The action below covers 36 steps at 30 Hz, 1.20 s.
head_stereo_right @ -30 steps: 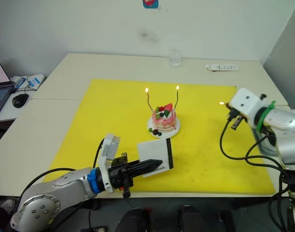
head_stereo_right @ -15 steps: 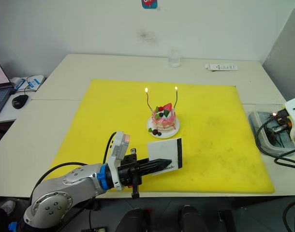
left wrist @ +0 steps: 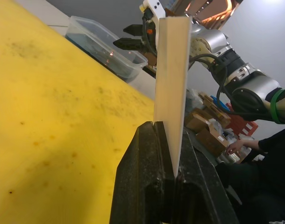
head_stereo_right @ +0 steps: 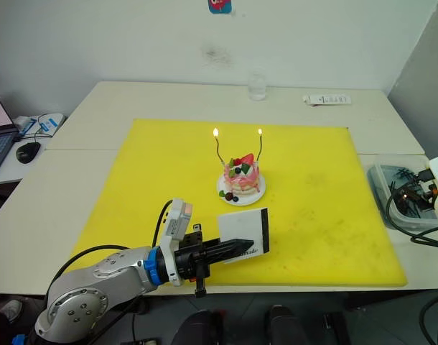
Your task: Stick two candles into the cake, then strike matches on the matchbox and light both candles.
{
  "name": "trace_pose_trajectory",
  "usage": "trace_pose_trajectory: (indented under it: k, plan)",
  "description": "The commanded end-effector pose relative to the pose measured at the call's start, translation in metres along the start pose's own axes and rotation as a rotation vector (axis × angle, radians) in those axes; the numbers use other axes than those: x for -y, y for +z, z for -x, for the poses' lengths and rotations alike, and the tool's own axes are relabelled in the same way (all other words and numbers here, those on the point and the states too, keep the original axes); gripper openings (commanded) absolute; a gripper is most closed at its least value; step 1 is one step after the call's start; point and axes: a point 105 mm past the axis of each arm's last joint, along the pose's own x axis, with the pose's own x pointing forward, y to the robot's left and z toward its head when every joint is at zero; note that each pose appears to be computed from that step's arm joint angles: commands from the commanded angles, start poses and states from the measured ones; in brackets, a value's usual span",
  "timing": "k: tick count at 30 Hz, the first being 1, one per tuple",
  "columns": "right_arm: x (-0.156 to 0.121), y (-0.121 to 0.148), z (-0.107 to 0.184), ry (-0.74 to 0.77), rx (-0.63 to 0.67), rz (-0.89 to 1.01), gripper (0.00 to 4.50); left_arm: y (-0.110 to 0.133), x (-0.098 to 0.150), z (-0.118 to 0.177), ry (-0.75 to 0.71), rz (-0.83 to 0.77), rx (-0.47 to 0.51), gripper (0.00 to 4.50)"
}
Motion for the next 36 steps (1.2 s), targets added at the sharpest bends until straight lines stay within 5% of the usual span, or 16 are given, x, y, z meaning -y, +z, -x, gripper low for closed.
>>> trace_pose_trajectory:
  k: [1,18,29,36]
  plan:
    - [0.019,0.021,0.008,-0.062,0.071,0.023,4.47,0.005,0.005,0.003,-0.011,-0.028,0.014,0.0]
    - [-0.001,0.05,0.009,0.012,0.185,0.048,4.47,0.001,-0.012,0.012,0.059,0.029,-0.036,0.0]
    - [-0.142,0.105,0.065,0.806,0.451,0.251,4.47,0.0,-0.028,0.009,0.087,0.338,-0.078,0.0]
    - [-0.196,0.107,0.103,1.094,0.53,0.409,4.47,-0.01,-0.057,-0.006,0.249,0.575,-0.085,0.0]
